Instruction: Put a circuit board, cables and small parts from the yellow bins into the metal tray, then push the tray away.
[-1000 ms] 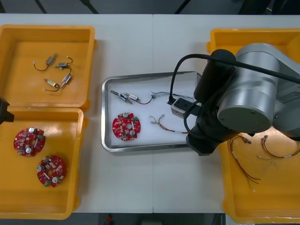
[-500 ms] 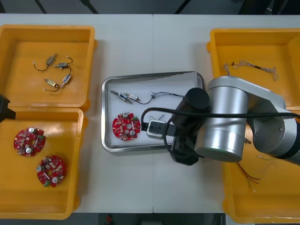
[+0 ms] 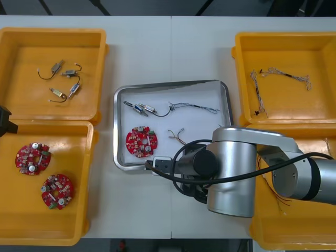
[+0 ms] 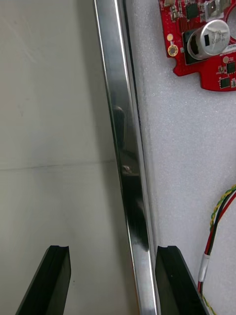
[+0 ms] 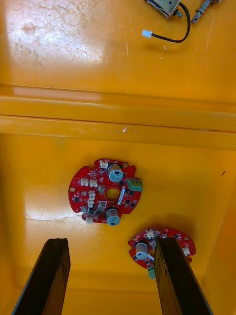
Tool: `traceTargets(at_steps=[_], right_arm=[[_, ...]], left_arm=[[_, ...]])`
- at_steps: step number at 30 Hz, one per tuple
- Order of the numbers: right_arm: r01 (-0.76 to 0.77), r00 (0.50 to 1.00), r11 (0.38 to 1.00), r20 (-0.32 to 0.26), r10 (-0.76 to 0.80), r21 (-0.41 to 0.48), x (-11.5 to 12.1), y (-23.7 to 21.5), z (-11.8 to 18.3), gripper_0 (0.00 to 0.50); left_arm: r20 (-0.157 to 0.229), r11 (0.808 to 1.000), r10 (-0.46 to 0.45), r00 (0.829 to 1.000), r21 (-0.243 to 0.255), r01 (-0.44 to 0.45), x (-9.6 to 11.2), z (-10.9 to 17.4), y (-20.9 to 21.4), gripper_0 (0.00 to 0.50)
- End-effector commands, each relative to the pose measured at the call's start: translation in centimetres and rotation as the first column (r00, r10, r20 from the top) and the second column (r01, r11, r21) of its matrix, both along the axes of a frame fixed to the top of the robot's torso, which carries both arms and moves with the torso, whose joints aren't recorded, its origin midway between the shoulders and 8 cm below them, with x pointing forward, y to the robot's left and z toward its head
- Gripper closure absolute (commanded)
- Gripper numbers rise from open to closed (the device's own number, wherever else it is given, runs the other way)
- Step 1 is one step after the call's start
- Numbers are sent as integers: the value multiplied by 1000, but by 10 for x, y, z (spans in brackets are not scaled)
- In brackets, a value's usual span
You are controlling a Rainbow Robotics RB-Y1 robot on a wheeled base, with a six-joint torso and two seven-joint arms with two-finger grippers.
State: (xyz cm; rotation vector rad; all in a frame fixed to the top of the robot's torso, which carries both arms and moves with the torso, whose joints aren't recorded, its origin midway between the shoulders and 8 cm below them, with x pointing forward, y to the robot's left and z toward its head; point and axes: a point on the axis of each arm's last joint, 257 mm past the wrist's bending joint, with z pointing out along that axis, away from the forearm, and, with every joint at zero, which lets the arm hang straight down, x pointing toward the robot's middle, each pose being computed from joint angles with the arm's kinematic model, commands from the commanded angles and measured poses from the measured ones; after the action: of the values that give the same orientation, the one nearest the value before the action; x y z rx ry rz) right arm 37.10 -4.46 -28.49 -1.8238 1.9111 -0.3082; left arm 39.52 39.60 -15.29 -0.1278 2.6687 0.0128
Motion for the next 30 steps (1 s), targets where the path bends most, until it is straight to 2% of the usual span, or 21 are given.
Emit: traceTargets(at_steps=[1,9,10,11,12,13,14,22,30], right_arm=[[-35,999,999,34,34,32,9,29,7,0],[-20,1000,999,22,19,38,16,43,0,0],[-17,1000,999,22,16,36,17,43,-1,65],[-16,1000,999,21,15,36,17,43,-1,220],[-14,1000,999,19,13,35,17,42,-2,327],[-13,1000,999,20,13,34,18,42,-2,485],[-12,1000,999,19,11,33,17,41,-3,500],[-11,999,1000,31,10,25,22,38,-1,500],[-32,991,999,128,30,18,45,42,23,500]], left_arm=[[39,999,53,998,2,-53,3,20,6,0],[39,999,53,998,2,-53,3,20,6,0],[39,999,53,998,2,-53,3,20,6,0],[39,999,53,998,2,-53,3,20,6,0],[39,999,53,998,2,-53,3,20,6,0],[39,999,53,998,2,-53,3,20,6,0],[39,999,53,998,2,-53,3,20,6,0],[39,999,53,998,2,-53,3,20,6,0],[39,999,53,998,2,-53,3,20,6,0]])
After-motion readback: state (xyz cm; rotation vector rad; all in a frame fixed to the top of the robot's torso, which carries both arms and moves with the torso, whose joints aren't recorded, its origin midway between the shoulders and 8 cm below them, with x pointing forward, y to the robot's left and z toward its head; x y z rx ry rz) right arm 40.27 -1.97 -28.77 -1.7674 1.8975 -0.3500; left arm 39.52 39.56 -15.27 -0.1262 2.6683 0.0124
